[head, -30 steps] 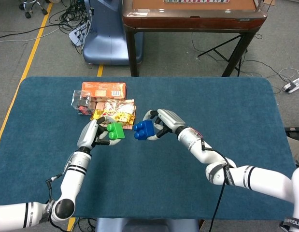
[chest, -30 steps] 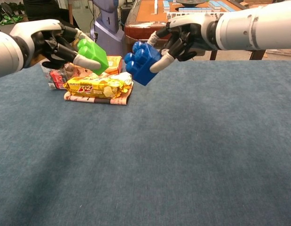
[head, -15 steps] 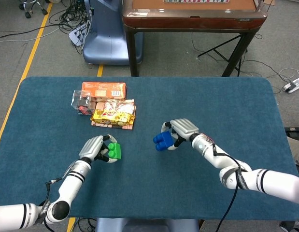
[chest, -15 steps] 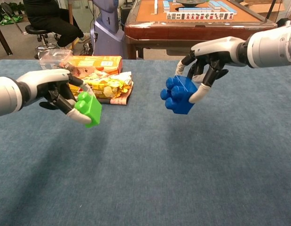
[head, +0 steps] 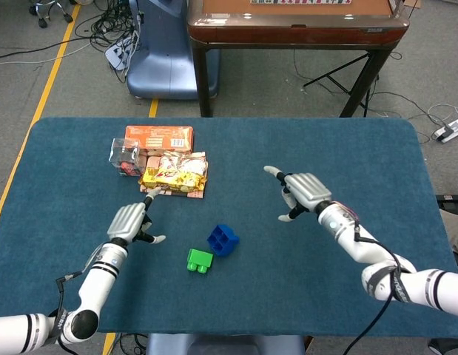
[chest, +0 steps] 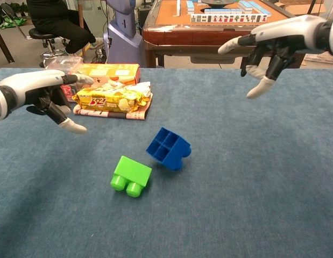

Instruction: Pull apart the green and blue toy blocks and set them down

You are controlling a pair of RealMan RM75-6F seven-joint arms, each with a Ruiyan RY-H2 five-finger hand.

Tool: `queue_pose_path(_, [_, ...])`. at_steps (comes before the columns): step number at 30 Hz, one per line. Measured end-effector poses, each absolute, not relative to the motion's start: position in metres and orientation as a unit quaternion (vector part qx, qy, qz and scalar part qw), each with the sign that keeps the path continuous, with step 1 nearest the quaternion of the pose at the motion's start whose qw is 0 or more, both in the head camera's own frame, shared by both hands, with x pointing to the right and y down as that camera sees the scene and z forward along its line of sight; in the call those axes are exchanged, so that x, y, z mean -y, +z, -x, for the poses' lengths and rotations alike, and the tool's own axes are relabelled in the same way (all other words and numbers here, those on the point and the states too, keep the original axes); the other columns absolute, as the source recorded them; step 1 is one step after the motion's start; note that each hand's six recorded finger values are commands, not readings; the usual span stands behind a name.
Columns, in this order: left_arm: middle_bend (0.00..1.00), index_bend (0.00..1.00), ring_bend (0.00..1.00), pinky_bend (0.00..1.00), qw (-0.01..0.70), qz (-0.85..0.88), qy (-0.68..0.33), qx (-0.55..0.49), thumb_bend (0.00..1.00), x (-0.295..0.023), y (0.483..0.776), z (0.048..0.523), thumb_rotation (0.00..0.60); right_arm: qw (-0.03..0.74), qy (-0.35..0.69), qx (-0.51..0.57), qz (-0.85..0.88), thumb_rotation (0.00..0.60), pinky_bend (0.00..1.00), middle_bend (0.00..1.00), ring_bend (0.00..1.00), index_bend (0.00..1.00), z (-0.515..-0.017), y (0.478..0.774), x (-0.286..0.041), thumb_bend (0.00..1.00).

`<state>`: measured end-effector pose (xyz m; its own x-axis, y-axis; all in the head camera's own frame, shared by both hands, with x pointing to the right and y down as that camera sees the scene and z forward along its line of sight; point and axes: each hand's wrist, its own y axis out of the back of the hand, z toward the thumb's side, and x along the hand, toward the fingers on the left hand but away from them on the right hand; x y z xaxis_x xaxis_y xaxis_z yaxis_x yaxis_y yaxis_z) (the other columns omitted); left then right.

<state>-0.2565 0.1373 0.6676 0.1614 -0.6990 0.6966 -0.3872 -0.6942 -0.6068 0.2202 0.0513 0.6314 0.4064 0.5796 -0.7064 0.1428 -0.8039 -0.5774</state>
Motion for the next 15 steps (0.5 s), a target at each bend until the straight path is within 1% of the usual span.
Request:
queue_pose_path(2, [0.96, 0.10, 0.84, 1.00, 0.142, 0.740, -0.531, -0.387, 0.02, -0.134, 0.663, 0.267, 0.600, 0.226, 0.502, 0.239, 0.800, 0.600, 0.94, 0.66, 0.80, 0.00, -0.236, 0.622, -0.048, 0.00])
queue_pose_path(3, [0.94, 0.13, 0.83, 1.00, 0.142, 0.734, -0.528, -0.404, 0.02, -0.132, 0.659, 0.275, 0.600, 0.229, 0.504, 0.246, 0.796, 0.600, 0.90, 0.62, 0.76, 0.00, -0.244, 0.618, -0.047, 0.00])
queue_pose_path(5, [0.89, 0.16, 0.77, 1.00, 0.142, 0.722, -0.523, -0.431, 0.02, -0.129, 0.653, 0.291, 0.600, 0.236, 0.512, 0.261, 0.784, 0.600, 0.77, 0.52, 0.64, 0.00, -0.263, 0.608, -0.046, 0.00])
queue_pose_path(6, [0.84, 0.17, 0.74, 0.98, 0.144, 0.715, -0.521, -0.444, 0.02, -0.128, 0.649, 0.300, 0.600, 0.240, 0.515, 0.267, 0.779, 0.600, 0.69, 0.47, 0.57, 0.00, -0.271, 0.604, -0.046, 0.00])
queue_pose_path(7, [0.81, 0.17, 0.71, 0.96, 0.147, 0.706, -0.521, -0.456, 0.02, -0.126, 0.646, 0.310, 0.600, 0.246, 0.518, 0.274, 0.773, 0.600, 0.63, 0.44, 0.53, 0.00, -0.281, 0.601, -0.046, 0.00])
queue_pose_path(8, [0.74, 0.17, 0.65, 0.90, 0.156, 0.693, -0.524, -0.470, 0.02, -0.124, 0.640, 0.325, 0.600, 0.249, 0.519, 0.278, 0.769, 0.600, 0.50, 0.38, 0.45, 0.00, -0.287, 0.599, -0.047, 0.00])
queue_pose_path(9, [0.68, 0.18, 0.58, 0.84, 0.166, 0.683, -0.526, -0.479, 0.02, -0.122, 0.636, 0.336, 0.600, 0.254, 0.521, 0.282, 0.764, 0.600, 0.41, 0.34, 0.39, 0.00, -0.293, 0.597, -0.048, 0.00])
queue_pose_path(11, [0.55, 0.18, 0.46, 0.71, 0.196, 0.660, -0.535, -0.490, 0.02, -0.118, 0.626, 0.359, 0.600, 0.268, 0.528, 0.288, 0.753, 0.600, 0.30, 0.26, 0.28, 0.00, -0.309, 0.594, -0.053, 0.00])
queue_pose_path(12, [0.50, 0.19, 0.41, 0.65, 0.212, 0.650, -0.540, -0.491, 0.02, -0.117, 0.623, 0.367, 0.600, 0.274, 0.531, 0.290, 0.747, 0.600, 0.26, 0.22, 0.22, 0.00, -0.315, 0.593, -0.055, 0.00])
queue_pose_path(14, [0.41, 0.20, 0.34, 0.56, 0.252, 0.625, -0.552, -0.492, 0.02, -0.115, 0.615, 0.386, 0.600, 0.291, 0.539, 0.295, 0.733, 0.600, 0.24, 0.18, 0.18, 0.01, -0.330, 0.591, -0.060, 0.00])
queue_pose_path(15, [0.38, 0.20, 0.32, 0.54, 0.269, 0.612, -0.557, -0.492, 0.02, -0.115, 0.612, 0.396, 0.600, 0.299, 0.542, 0.297, 0.727, 0.600, 0.24, 0.16, 0.17, 0.01, -0.336, 0.590, -0.061, 0.00])
